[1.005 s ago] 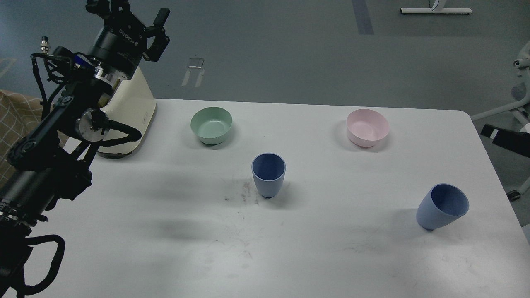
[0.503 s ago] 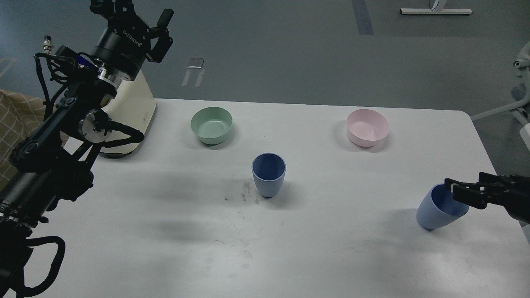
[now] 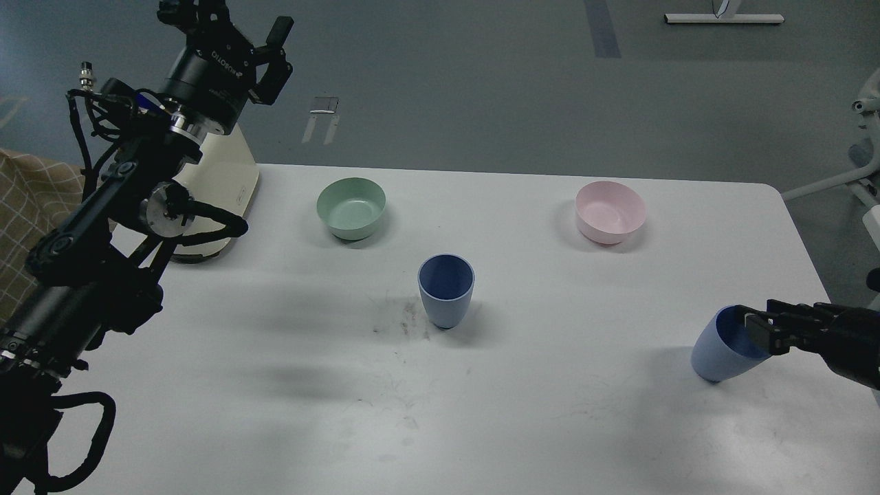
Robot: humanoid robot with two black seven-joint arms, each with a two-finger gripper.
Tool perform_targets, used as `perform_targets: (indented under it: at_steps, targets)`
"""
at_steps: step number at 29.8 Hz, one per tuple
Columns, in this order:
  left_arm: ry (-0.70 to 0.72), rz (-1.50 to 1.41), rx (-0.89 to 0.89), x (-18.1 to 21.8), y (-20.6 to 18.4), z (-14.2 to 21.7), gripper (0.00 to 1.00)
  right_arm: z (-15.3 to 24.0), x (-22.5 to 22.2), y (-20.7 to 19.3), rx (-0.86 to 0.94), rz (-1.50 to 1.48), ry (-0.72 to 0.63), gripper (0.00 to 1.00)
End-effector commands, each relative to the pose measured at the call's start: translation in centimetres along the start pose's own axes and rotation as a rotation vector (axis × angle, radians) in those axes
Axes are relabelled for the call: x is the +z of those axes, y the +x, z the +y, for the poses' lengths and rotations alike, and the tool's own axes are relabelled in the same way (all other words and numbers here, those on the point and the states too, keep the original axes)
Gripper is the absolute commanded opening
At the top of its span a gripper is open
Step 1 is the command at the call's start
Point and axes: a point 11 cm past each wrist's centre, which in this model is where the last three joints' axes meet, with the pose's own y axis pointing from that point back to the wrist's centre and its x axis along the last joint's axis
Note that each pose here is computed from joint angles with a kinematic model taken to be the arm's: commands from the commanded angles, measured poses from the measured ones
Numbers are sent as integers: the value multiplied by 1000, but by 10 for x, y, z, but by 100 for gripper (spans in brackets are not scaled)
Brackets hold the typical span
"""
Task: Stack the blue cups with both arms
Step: 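Reach the right hand to the other blue cup and grasp it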
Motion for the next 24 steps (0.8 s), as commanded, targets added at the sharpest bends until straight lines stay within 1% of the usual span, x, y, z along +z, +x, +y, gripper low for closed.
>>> perform_targets:
  at_steps: [1,6,9,13,15,16,17,18,19,20,22,24]
  targets:
    - [-1,2,-2,0,-1,-1,98,0,0,-1,-2,1,-2,51]
    - [0,-1,-3,0,-1,0,98,0,1,-3,-8,0,-5,53]
    - [2,0,-1,-1,-1,0,98,1,5,-9,-25,37,-31,55]
    - [2,9,-2,-3,-3,-1,98,-5,0,-15,-30,36,-22,54]
    - [4,10,-3,-5,-4,0,98,-7,-2,-18,-34,33,-21,53]
    - [5,11,-2,-5,-4,0,98,-7,-2,-19,-36,33,-25,48]
    - [5,11,-2,-5,-4,0,98,-8,-3,-19,-37,31,-23,41]
    - [5,11,-2,-5,-4,0,98,-8,-3,-19,-37,31,-23,41]
    - [4,10,0,-5,-4,-1,98,-9,-4,-20,-35,26,-20,32]
    - [5,9,2,-5,-3,-1,98,-10,-5,-20,-34,22,-19,27]
    - [6,7,9,-6,-2,-1,98,-11,-3,-21,-35,17,-35,9]
    - [7,7,10,-6,-2,-1,98,-11,-1,-21,-35,16,-42,0]
